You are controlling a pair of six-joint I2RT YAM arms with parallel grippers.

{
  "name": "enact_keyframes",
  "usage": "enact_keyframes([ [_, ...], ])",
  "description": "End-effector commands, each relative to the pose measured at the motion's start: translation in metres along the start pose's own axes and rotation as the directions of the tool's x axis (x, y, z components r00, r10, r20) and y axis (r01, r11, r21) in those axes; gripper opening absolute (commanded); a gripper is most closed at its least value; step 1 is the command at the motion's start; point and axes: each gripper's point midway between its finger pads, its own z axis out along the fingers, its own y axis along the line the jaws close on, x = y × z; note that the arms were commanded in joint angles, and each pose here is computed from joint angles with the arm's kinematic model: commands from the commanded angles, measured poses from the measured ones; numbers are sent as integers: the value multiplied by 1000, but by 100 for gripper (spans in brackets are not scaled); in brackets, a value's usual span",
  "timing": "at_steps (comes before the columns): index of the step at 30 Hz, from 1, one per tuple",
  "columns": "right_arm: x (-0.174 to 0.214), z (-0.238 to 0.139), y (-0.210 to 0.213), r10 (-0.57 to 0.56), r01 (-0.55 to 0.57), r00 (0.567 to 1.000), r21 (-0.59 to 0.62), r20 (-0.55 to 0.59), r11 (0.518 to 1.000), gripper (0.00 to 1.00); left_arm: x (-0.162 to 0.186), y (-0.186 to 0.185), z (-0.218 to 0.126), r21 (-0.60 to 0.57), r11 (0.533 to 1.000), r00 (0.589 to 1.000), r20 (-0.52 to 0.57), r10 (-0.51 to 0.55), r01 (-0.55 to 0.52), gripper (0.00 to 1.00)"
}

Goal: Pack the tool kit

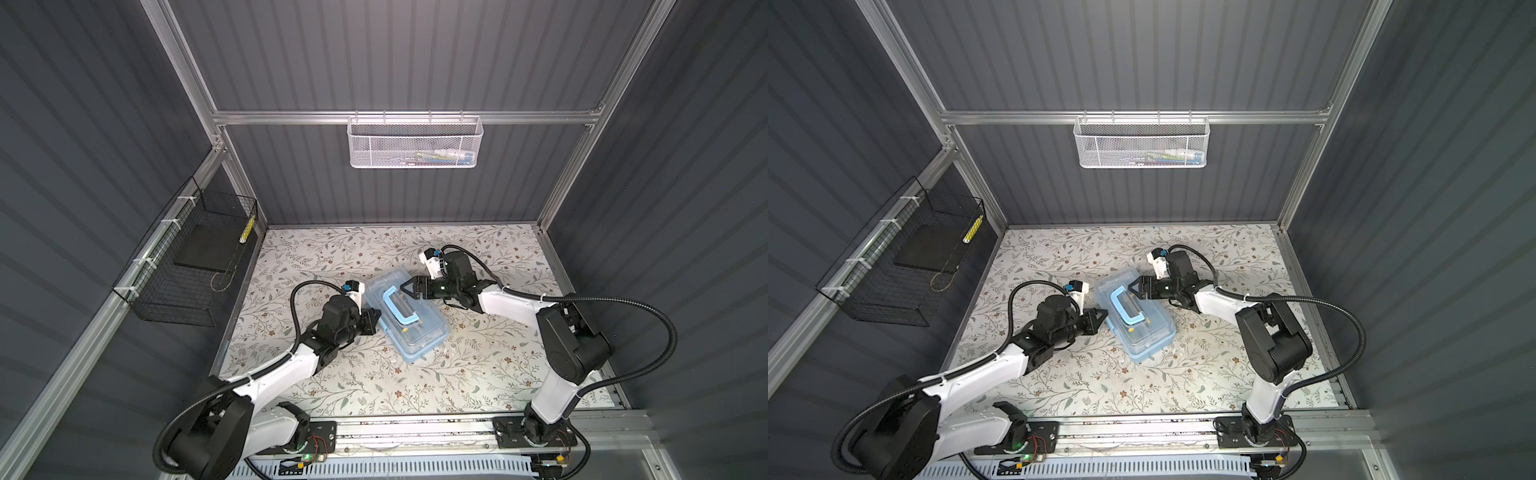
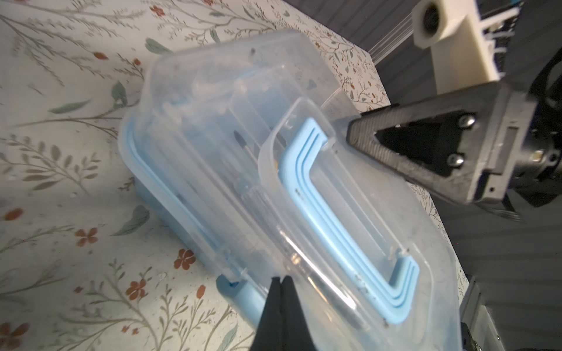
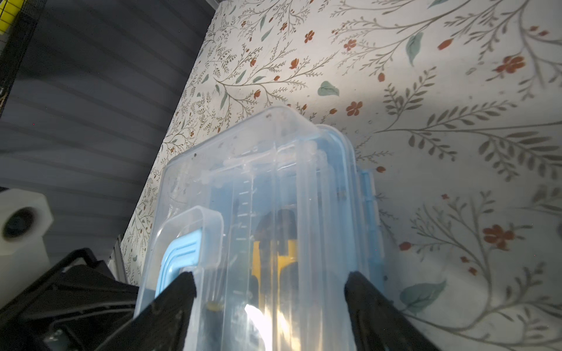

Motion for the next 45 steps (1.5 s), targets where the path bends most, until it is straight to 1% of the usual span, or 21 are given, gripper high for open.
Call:
enact_keyframes([
  [1,88,11,-22,170,-157,949,71,-265,985,80,-23,10,-20,-103,993,996,73,60,-52,0],
  [4,86,10,-25,178,-164,950,78,-258,983,80,-34,12,-34,-148,987,992,107,73,-57,0],
  [6,86,10,-27,182,-166,950,82,-255,983,80,-27,14,-36,-153,987,995,81,66,-53,0],
  [8,84,10,-27,181,-166,950,79,-253,983,80,-11,18,-34,-144,989,999,30,41,-36,0],
  [10,84,11,-27,183,-168,950,77,-255,983,80,12,21,-31,-117,993,999,-32,7,-10,0],
  [13,85,11,-27,184,-169,949,77,-257,983,80,35,18,-30,-47,998,996,-82,-43,39,0],
  [15,85,11,-27,185,-171,949,77,-257,982,80,44,14,-30,-7,998,992,-105,-63,63,0],
  [18,85,11,-27,186,-172,949,77,-255,982,80,55,13,-28,23,996,988,-132,-82,85,0],
  [22,86,11,-27,189,-174,948,78,-258,982,80,55,9,-21,55,994,987,-133,-88,96,0],
  [26,87,11,-26,189,-175,947,76,-260,982,80,49,7,-14,69,994,991,-113,-78,86,0],
  [29,87,10,-25,190,-177,947,72,-261,982,80,49,7,-9,74,993,990,-118,-80,89,0],
  [34,87,9,-23,188,-177,946,64,-263,982,80,54,13,-8,48,995,989,-125,-84,90,0],
  [38,90,11,-21,190,-184,943,49,-275,982,80,47,14,-6,34,997,993,-106,-58,62,0],
  [45,89,10,-14,184,-183,942,30,-280,983,80,45,16,9,45,997,994,-99,-55,59,0],
])
